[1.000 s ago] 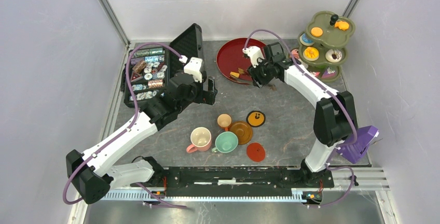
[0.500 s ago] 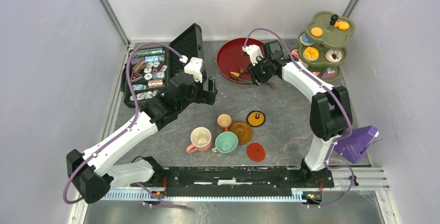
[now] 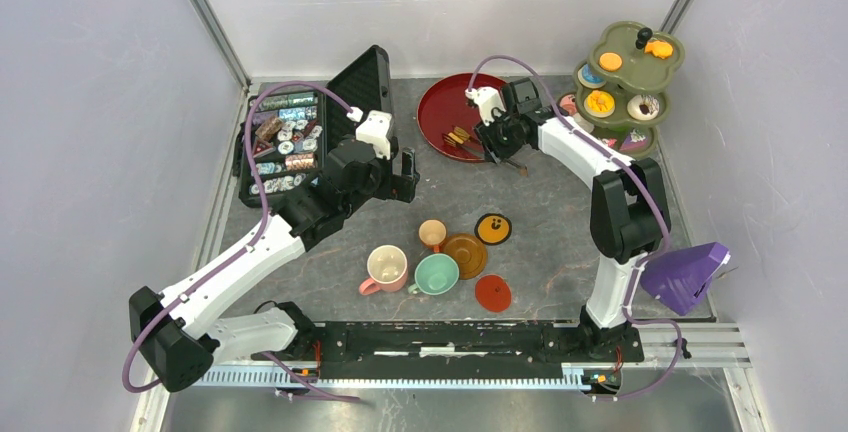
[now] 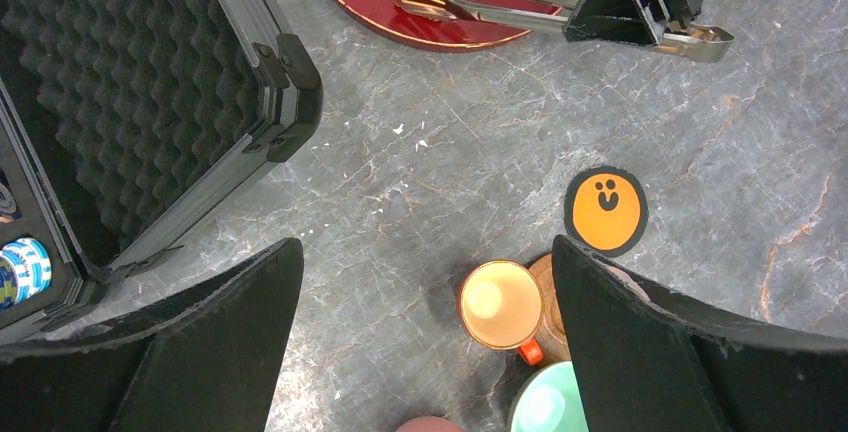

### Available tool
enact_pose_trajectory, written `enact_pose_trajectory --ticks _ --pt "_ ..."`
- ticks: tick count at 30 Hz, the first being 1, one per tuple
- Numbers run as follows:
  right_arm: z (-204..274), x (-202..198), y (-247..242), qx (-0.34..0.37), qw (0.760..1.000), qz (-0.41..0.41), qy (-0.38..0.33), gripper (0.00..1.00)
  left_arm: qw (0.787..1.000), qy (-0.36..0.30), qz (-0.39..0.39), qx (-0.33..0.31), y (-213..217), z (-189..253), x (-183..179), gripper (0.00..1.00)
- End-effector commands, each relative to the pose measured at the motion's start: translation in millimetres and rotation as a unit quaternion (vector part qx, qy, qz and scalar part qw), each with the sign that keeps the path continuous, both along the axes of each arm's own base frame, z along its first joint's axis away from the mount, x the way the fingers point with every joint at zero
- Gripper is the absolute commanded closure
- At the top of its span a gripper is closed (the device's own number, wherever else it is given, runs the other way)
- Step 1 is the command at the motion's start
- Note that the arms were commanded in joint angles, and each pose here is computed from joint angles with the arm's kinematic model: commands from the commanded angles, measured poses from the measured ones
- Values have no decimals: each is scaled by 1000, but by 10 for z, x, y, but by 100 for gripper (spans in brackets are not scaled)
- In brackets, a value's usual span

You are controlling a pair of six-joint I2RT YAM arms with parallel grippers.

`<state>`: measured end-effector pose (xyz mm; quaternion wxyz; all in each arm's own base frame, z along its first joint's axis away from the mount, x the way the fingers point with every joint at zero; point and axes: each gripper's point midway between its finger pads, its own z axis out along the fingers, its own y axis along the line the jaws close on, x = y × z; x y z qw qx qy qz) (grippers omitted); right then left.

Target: Serve the afternoon tea

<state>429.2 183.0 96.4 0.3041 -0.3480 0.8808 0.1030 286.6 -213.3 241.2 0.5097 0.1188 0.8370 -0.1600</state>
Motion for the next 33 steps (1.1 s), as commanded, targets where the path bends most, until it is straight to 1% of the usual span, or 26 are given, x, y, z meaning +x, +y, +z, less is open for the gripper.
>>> enact_pose_trajectory --ticks 1,6,8,10,13,17,20,22,23,26,27,30,33 --pt "193 42 -9 17 1000 -8 -22 59 1000 -6 11 -27 -30 111 48 0" --pt "194 30 51 55 998 -14 -24 68 1000 -7 10 -29 -29 121 43 0" --pt "246 55 92 72 997 -18 -30 71 999 -7 10 -29 -29 125 41 0" --pt "359 91 140 91 995 -23 -45 76 999 -7 9 -30 -30 130 38 0" --pt "648 126 166 123 989 -33 -80 84 999 -9 10 -31 -24 141 37 0" --pt "1178 132 119 173 974 -42 -138 87 999 -11 10 -32 -17 159 31 0" --pt "1654 66 -67 199 959 -66 -193 88 999 -13 10 -34 -9 179 23 0" --pt "2035 -16 -306 202 942 -100 -249 88 999 -14 10 -35 -7 189 20 0" --pt "2158 -46 -485 195 932 -133 -274 87 999 -15 10 -36 -5 197 18 0" --pt "2594 -271 -1024 171 890 -225 -359 87 999 -15 10 -37 -1 205 9 0" --pt "2663 -347 -1221 157 874 -261 -378 87 999 -16 9 -38 -3 211 5 0" --pt "2796 -616 -1725 112 835 -350 -409 87 999 -15 7 -40 -6 213 -2 0" --pt "2746 -827 -2144 66 804 -424 -411 87 999 -16 7 -41 -7 219 -9 0"
